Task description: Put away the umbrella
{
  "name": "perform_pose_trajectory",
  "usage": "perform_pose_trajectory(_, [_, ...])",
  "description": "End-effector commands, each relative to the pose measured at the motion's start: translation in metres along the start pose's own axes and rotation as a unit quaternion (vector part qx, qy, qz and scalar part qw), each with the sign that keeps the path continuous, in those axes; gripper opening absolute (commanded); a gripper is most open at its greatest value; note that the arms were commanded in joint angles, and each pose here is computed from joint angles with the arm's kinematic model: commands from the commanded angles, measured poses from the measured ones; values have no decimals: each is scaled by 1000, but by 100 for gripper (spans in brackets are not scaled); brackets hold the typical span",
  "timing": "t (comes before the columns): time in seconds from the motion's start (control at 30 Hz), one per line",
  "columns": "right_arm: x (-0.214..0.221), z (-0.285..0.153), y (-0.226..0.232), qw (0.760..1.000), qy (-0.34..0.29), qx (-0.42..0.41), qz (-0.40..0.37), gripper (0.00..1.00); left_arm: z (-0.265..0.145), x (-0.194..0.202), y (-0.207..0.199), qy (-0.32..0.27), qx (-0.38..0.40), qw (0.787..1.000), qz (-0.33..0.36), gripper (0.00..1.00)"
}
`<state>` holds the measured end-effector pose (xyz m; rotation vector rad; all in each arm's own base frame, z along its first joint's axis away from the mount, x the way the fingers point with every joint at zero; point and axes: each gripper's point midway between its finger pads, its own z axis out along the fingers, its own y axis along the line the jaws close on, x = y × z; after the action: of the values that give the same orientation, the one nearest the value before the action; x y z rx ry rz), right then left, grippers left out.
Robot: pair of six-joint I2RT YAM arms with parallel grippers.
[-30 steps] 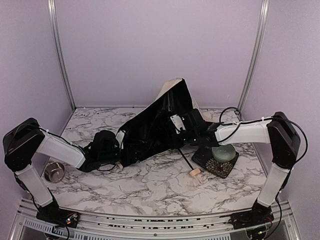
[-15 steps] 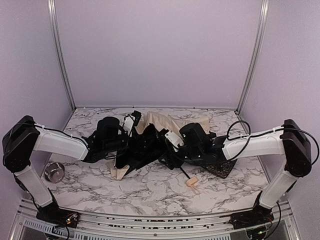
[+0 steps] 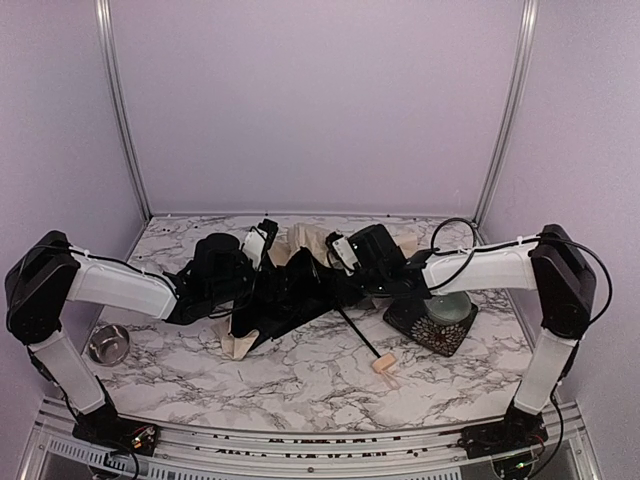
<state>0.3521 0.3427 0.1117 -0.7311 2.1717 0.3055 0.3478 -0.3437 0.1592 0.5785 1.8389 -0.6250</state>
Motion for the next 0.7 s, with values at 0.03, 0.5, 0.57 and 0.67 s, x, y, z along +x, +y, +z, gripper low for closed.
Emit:
perform_pose_trajectory(0.03, [11, 16, -11, 998, 55, 27, -3, 58, -1, 6, 4, 12, -8, 1000, -1, 74])
perform_pose_trajectory(0.5, [40, 56, 5, 991, 134, -8, -15, 55, -5, 12, 4, 17, -8, 1000, -3, 74])
perform_pose_trajectory(0.57, [43, 59, 3, 990, 143, -2, -14, 51, -4, 13, 4, 18, -8, 1000, -3, 74])
perform_pose_trajectory(0.67, [50, 63, 1, 987, 158, -1, -12, 45, -5, 12, 4, 17, -7, 1000, -4, 74])
